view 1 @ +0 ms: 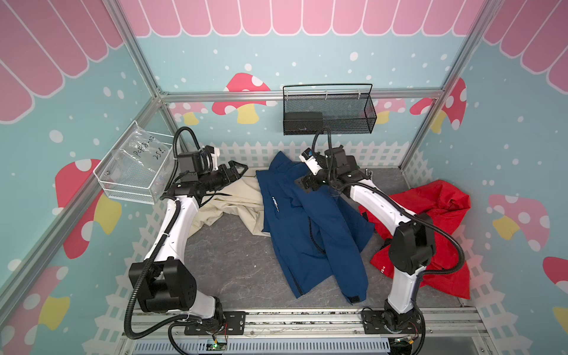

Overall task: Unzip the jacket
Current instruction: Flatten out the jacket at the center of the board, then unzip the zipper on the jacket.

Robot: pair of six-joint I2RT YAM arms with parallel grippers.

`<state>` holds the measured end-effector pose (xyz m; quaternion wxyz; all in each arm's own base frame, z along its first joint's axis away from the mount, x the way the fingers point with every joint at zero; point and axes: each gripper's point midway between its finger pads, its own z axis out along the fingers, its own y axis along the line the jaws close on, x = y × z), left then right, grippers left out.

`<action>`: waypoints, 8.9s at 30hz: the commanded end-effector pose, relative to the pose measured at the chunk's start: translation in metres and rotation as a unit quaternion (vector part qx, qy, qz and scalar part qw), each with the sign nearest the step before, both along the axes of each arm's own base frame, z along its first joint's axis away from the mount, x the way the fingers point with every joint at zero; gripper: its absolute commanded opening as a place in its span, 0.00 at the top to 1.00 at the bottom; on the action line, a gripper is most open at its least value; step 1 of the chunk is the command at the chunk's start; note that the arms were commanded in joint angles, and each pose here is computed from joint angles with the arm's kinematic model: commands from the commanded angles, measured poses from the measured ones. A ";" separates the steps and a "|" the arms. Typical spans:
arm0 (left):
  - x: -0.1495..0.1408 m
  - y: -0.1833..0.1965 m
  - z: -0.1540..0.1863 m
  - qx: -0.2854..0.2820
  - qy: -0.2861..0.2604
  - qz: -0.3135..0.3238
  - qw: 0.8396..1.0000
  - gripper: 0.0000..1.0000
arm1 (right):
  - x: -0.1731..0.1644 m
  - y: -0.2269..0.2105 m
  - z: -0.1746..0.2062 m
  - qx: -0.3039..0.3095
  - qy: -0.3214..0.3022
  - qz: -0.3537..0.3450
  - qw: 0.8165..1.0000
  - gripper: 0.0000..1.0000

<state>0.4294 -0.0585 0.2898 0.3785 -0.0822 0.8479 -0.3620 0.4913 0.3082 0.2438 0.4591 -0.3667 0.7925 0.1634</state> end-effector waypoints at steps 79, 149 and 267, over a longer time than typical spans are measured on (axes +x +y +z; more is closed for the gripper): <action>0.161 -0.153 -0.164 0.089 0.040 -0.087 0.991 1.00 | 0.026 -0.191 0.038 0.155 0.060 -0.146 0.975 1.00; 0.078 -0.039 0.064 0.076 -0.150 0.030 0.985 0.23 | -0.004 -0.269 0.061 0.179 -0.076 -0.228 0.954 0.04; 0.176 -0.237 -0.060 -0.050 -0.189 -0.226 0.954 1.00 | 0.068 -0.032 -0.102 0.277 0.165 -0.117 0.939 0.45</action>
